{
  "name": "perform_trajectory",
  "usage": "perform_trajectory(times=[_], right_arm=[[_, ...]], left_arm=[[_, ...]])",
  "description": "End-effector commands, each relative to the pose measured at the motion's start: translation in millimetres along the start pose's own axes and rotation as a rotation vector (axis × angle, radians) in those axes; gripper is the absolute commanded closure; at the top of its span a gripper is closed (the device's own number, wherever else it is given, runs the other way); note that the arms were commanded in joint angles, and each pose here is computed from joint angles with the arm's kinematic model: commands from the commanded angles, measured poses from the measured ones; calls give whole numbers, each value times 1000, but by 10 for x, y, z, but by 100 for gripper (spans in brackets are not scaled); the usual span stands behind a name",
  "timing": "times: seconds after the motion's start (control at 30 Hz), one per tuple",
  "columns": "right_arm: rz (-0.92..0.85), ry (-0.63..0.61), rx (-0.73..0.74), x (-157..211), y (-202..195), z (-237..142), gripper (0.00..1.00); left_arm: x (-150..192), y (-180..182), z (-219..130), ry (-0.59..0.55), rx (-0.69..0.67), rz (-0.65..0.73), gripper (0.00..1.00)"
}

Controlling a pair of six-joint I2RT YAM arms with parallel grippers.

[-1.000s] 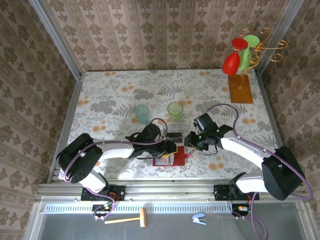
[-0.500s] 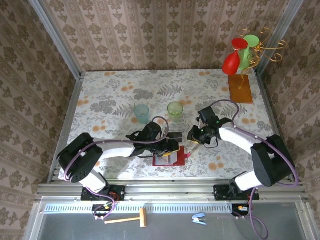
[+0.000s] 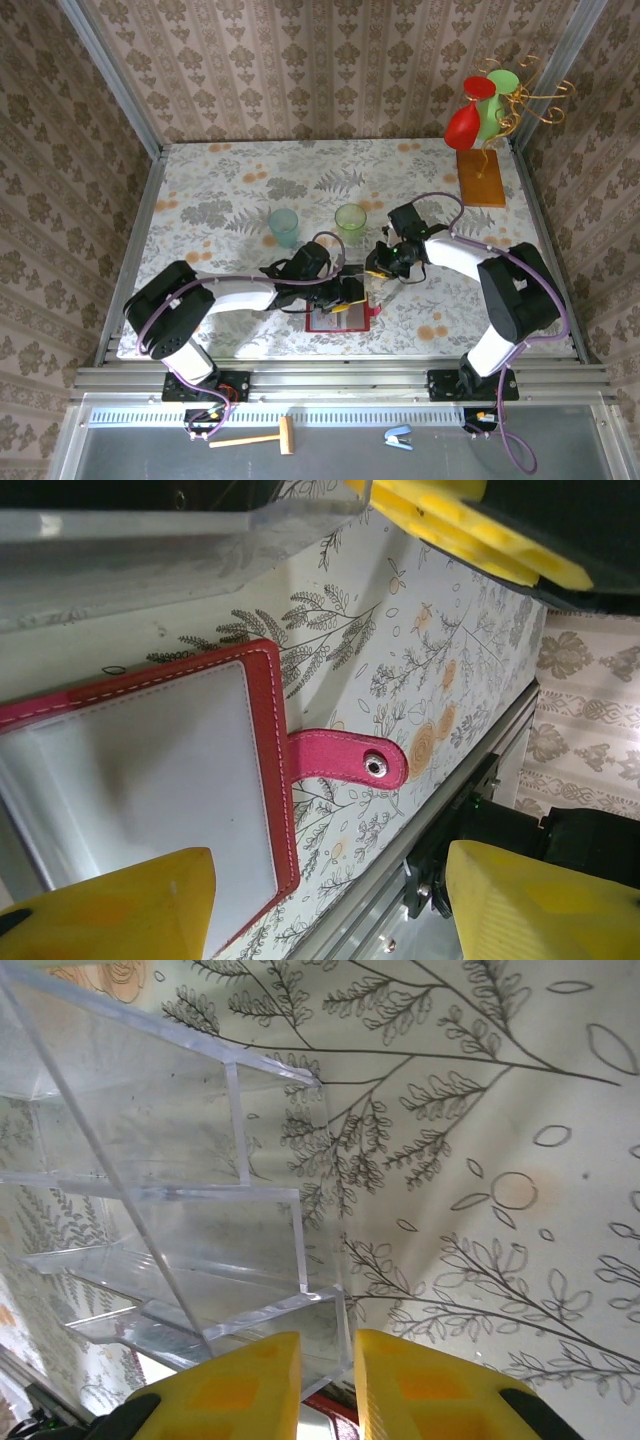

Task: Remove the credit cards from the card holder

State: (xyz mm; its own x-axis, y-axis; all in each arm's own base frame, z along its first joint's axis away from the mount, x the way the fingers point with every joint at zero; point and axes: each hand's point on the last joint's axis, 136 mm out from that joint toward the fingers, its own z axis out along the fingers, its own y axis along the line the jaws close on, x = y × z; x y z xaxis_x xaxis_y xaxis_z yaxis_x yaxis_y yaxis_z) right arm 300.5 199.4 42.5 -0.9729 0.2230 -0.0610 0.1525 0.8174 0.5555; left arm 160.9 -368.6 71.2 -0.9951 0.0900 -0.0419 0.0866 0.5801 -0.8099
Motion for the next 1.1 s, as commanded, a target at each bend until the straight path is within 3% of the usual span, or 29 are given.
perform_trajectory(times=[0.0,0.3,0.67,1.07], right_arm=[[-7,-2,-60,-86,153,2,79],[-2,10,-67,-105,181,41,79],[-25,2,-56,-16,260,-83,79],[-35,-11,-68,398,384,-249,79]], left_arm=[[-4,-108,-62,-8,15,28,37],[-103,-18,-384,-103,-1,12,37],[-118,375,-787,-187,-103,-21,38],[-54,636,-819,-192,-114,-64,55]])
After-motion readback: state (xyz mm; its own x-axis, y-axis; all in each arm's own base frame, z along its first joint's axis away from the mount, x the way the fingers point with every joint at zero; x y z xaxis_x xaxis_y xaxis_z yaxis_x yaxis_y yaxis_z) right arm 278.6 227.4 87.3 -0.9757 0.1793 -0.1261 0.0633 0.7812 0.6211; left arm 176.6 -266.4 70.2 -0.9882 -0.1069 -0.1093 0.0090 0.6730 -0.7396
